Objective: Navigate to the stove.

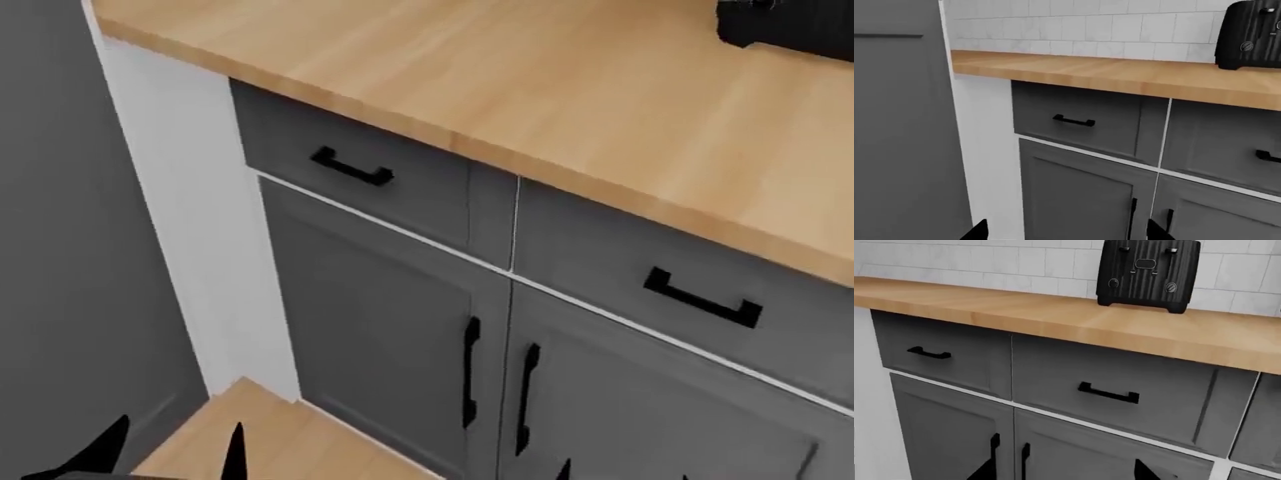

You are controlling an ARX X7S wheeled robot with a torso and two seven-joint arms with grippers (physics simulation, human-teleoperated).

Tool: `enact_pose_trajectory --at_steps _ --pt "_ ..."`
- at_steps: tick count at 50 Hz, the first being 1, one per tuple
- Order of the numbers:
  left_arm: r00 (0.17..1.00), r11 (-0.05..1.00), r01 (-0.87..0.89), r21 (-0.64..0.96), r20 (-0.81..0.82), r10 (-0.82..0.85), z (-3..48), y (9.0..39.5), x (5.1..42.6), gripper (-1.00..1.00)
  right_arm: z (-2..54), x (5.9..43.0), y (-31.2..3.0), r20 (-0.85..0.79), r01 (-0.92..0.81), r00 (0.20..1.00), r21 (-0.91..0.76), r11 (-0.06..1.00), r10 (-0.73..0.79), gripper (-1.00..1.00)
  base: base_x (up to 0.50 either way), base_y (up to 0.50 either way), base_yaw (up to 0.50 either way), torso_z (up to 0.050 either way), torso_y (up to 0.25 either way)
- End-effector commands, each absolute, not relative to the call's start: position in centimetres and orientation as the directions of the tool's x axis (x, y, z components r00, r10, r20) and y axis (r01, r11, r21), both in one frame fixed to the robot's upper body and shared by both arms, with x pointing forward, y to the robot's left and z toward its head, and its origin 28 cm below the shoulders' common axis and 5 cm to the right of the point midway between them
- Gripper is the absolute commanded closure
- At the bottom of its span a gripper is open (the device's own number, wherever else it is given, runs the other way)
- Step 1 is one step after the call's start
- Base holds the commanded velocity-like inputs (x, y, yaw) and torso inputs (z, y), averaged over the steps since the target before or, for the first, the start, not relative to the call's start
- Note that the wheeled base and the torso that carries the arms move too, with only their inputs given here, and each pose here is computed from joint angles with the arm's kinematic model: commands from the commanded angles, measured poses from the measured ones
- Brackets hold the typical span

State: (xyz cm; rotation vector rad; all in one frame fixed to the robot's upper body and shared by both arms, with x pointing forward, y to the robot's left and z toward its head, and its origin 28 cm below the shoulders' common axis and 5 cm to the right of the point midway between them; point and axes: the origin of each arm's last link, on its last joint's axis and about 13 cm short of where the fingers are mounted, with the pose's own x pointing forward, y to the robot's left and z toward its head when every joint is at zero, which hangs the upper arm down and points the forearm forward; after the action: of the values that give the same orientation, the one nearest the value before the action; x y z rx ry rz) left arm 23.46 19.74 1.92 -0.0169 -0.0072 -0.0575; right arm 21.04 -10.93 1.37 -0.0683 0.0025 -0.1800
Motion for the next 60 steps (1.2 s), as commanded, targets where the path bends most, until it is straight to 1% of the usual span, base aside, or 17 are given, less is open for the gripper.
enact_pose_trajectory --at_steps 1,60 --pt "0.998 0.998 0.056 -0.015 0.006 -0.055 1.96 19.61 23.54 -1.00 1.35 21.10 -11.07 0.002 0.180 0.984 -0.067 0.981 -0.180 -1.00 -0.08 0.13 -0.50 0.000 0.000" --pt "0.998 0.998 0.055 -0.011 0.009 -0.055 1.90 19.71 23.62 -1.00 1.25 21.20 -10.97 0.014 0.184 0.983 -0.075 0.980 -0.184 -1.00 -0.05 0.14 -0.49 0.000 0.000"
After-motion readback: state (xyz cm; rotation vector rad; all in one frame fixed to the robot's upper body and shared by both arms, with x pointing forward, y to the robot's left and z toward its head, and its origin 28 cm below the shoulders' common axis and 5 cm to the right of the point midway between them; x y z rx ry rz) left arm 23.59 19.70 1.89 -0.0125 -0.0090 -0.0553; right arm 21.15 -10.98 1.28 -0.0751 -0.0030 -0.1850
